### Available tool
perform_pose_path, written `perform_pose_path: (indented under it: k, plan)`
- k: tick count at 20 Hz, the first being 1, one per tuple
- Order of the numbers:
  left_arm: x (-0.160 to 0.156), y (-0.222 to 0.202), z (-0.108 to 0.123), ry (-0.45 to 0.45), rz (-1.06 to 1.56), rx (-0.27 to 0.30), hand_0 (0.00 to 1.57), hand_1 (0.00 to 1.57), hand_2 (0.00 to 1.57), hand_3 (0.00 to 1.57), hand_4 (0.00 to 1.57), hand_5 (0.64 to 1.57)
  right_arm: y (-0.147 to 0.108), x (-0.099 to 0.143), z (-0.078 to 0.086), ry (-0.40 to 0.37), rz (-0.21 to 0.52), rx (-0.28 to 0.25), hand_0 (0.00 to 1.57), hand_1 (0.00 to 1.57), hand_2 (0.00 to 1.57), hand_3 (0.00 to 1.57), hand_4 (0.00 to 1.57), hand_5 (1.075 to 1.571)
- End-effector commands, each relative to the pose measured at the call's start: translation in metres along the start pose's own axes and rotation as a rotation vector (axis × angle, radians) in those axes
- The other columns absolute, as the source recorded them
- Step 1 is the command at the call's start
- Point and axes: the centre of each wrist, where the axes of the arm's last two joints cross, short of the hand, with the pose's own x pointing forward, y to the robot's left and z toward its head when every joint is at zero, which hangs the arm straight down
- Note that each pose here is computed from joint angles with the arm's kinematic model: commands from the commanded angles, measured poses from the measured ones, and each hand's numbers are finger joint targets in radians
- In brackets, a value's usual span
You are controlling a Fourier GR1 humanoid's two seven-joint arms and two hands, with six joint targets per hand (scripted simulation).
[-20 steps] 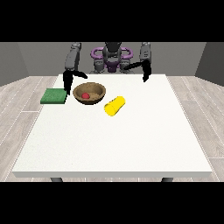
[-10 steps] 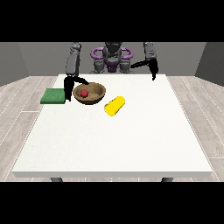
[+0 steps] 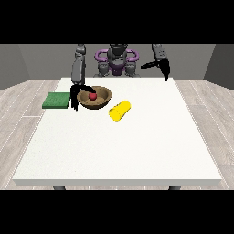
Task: Pick the cup and pour the ball into the bowl, then pick the bowl and place it on the pad
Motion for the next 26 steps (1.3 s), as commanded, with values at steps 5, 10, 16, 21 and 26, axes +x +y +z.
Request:
perform_pose_path:
  k: [5,10,16,21,26]
  plan:
    - [0.025,-0.014,-0.010,-0.104,0.037,-0.062,0.00,0.00,0.00,0.00,0.52,1.557,-0.054,-0.027,0.040,0.189,0.424,-0.221,1.57,1.57,1.57,1.51,0.89,1.526]
    - [0.015,-0.025,-0.005,-0.012,0.052,-0.103,0.00,0.00,0.00,0.00,0.76,1.507,-0.039,-0.022,0.031,0.249,0.585,-0.301,1.57,1.57,1.57,1.40,0.92,1.565]
    - [-0.047,0.017,0.027,0.153,0.048,0.043,0.00,0.00,0.00,0.00,0.97,1.423,0.000,0.019,-0.014,0.352,0.652,-0.262,1.57,1.57,1.57,0.94,0.84,1.563]
    - [-0.085,0.017,0.080,0.340,0.047,0.112,0.00,0.00,0.00,0.00,1.00,1.407,0.015,0.044,-0.031,0.459,0.674,-0.172,1.57,1.57,1.57,0.87,0.80,1.564]
    - [-0.071,0.060,0.065,0.294,0.039,0.127,0.00,0.00,0.00,0.00,1.00,1.410,-0.009,0.071,-0.038,0.438,0.612,-0.190,1.57,1.57,1.57,0.77,0.79,1.570]
